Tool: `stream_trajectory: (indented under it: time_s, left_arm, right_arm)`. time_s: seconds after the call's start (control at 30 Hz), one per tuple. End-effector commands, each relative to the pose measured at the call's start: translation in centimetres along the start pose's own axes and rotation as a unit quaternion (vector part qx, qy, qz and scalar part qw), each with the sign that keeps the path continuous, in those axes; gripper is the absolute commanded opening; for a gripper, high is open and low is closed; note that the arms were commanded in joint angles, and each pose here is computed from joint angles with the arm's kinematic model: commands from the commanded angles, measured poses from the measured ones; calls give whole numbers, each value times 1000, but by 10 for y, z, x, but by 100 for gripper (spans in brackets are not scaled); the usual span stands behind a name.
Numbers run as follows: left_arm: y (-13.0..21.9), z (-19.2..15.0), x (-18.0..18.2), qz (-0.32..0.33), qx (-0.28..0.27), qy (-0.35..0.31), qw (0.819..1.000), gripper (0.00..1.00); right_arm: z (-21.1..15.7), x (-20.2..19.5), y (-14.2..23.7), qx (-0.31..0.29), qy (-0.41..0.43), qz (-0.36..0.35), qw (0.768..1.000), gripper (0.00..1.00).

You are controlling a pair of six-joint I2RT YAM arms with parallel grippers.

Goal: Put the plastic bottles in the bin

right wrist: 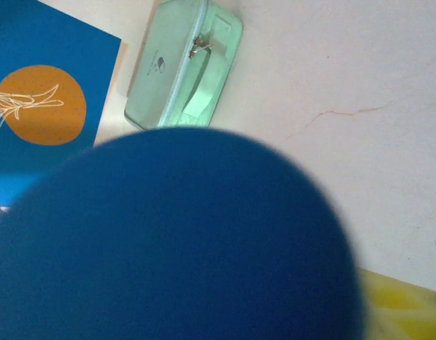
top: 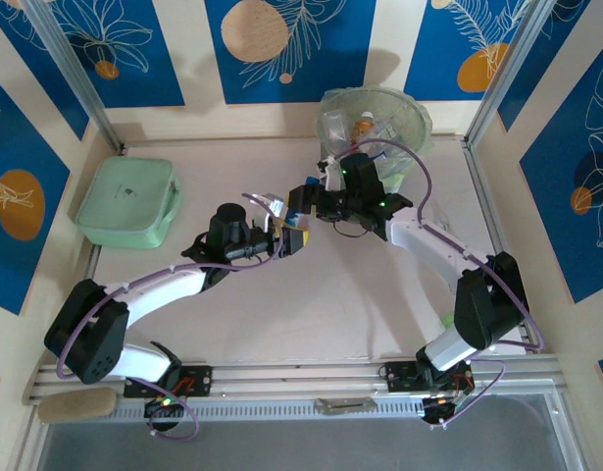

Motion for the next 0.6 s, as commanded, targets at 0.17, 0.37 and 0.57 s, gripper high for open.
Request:
stream_trajectory:
  time_s: [0.17,0.37,0.57]
  left_arm:
    - [15,4,3,32,-21,-14,999,81]
    - [32,5,16,81,-45,-2,996,99]
    - [56,-15,66,215,-37,78,973,99]
  right_arm:
    - [12,20,10,-18,20,19,999,54]
    - [25,23,31,-53,37,10,998,54]
    - [37,41,57,-94,77,19,992,54]
Point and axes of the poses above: each hand's point on the last joint's axis, 136 mm out from that joint toward the fingers, its own y axis back along the fingers, its own x axis along the line the jaws close on, z = x × y, the point moved 4 cm from there along y, back along the fingers, and after that the axes turned 11 degrees about -y, right-handed, at the moved point
